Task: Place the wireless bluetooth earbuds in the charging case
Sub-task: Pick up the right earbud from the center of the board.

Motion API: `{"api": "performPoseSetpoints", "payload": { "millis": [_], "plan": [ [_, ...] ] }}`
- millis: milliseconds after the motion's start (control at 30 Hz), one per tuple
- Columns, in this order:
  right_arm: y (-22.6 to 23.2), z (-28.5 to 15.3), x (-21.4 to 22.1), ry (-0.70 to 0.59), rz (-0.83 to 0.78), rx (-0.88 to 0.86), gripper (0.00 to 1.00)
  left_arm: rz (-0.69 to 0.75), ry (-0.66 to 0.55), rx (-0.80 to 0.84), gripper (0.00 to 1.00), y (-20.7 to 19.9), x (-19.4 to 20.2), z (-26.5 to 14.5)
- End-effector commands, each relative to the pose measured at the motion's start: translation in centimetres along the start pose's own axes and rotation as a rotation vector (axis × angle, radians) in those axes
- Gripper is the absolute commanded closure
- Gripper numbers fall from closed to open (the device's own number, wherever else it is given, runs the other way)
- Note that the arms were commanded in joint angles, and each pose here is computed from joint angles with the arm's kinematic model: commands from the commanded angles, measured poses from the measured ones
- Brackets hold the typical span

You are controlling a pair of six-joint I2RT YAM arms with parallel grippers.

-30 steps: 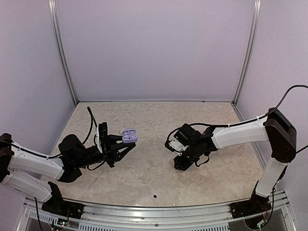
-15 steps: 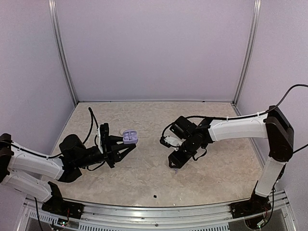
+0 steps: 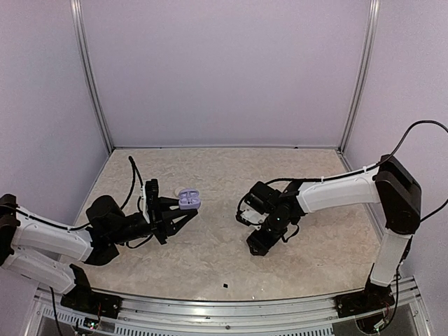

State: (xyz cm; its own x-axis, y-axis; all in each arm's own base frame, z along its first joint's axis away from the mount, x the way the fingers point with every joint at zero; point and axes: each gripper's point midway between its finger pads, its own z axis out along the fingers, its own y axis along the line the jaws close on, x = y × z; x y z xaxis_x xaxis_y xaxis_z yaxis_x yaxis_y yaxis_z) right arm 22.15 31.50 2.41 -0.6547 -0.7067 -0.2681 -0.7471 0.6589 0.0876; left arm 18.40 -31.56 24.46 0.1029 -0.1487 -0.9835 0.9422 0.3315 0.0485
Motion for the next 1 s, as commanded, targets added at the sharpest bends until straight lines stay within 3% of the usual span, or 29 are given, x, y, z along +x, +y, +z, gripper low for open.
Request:
{"api": "performPoseSetpoints", "payload": {
  "millis": [0, 300, 567, 967],
  "plan": [
    [-0.9, 1.2, 2.4, 0.076, 0.009, 0.06, 0.36, 0.023, -0.023, -0.012, 0.97, 0.2, -0.6, -0.2],
    [-2.7, 0.2, 2.9, 0.086, -0.003, 0.163, 0.46, 0.023, -0.025, -0.012, 0.97, 0.2, -0.6, -0.2],
    [-1.4, -1.1, 1.1, 0.049, -0.086, 0.103, 0.56, 0.022, -0.025, -0.012, 0.97, 0.2, -0.5, -0.2],
    [0.7, -1.3, -1.1, 0.09, -0.161, 0.03, 0.59, 0.025, -0.027, -0.009, 0.97, 0.2, -0.8, -0.2]
  ]
}}
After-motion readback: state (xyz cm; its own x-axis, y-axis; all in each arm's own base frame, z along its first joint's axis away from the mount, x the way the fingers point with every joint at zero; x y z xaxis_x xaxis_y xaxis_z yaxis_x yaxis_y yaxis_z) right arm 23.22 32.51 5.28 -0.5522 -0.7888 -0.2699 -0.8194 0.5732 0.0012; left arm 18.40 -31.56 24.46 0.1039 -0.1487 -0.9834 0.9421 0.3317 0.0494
